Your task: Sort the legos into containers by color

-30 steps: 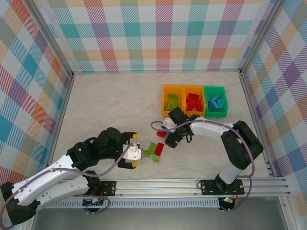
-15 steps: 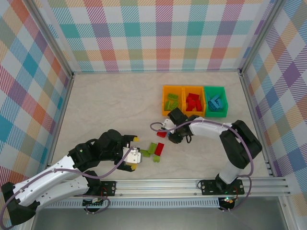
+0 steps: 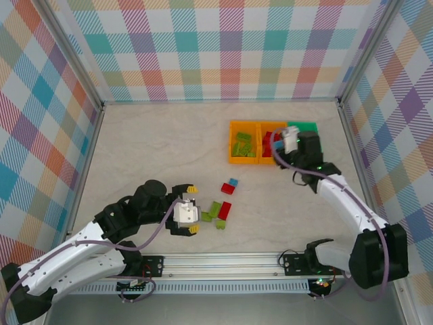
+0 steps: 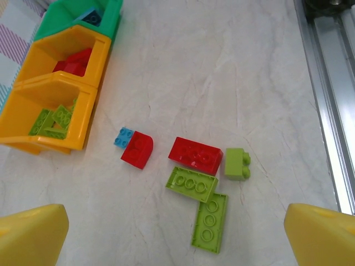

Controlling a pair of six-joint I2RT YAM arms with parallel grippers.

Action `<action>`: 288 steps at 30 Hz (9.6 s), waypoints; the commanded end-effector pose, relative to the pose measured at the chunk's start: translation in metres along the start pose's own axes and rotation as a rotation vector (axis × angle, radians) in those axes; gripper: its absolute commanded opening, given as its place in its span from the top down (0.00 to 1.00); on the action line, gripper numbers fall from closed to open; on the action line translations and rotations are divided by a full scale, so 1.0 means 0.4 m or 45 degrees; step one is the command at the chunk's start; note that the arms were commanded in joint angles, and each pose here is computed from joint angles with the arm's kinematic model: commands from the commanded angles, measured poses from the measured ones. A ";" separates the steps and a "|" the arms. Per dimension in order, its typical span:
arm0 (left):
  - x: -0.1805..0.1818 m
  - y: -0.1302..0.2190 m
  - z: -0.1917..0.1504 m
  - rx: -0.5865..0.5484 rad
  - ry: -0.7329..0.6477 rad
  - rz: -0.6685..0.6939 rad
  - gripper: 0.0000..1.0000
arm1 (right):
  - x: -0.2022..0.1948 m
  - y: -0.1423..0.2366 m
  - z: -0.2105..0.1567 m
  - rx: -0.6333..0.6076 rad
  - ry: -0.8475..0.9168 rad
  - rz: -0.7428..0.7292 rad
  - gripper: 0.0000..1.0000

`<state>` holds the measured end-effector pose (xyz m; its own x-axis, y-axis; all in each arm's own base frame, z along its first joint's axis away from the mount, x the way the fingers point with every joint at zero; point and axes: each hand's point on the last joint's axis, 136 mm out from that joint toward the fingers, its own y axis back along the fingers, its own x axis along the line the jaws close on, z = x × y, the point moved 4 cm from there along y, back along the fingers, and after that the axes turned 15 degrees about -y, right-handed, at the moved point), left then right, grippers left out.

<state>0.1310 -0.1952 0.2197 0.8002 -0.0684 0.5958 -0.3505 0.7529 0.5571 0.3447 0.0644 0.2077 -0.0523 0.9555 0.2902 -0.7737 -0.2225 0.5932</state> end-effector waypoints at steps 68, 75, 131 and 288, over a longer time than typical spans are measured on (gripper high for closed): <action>0.094 -0.586 -0.227 0.973 1.460 -0.141 0.37 | 0.218 0.238 -0.297 0.691 -0.485 0.475 0.06; 0.107 -0.553 -0.180 0.877 1.458 -0.210 0.53 | 0.221 0.233 -0.282 0.635 -0.462 0.491 0.04; 0.401 -0.271 0.155 0.143 0.872 0.322 0.15 | 0.141 0.277 -0.223 0.185 -0.490 0.332 0.00; 0.339 -0.014 0.029 0.282 0.481 0.386 0.23 | 0.493 0.173 -0.413 0.478 0.583 0.757 0.00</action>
<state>0.2741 -0.2329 0.3416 0.6560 0.6015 0.4559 -0.7547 0.5140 0.4077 0.1676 0.2390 0.1813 -0.5689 0.6772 0.4666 -0.2610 -0.6867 0.6785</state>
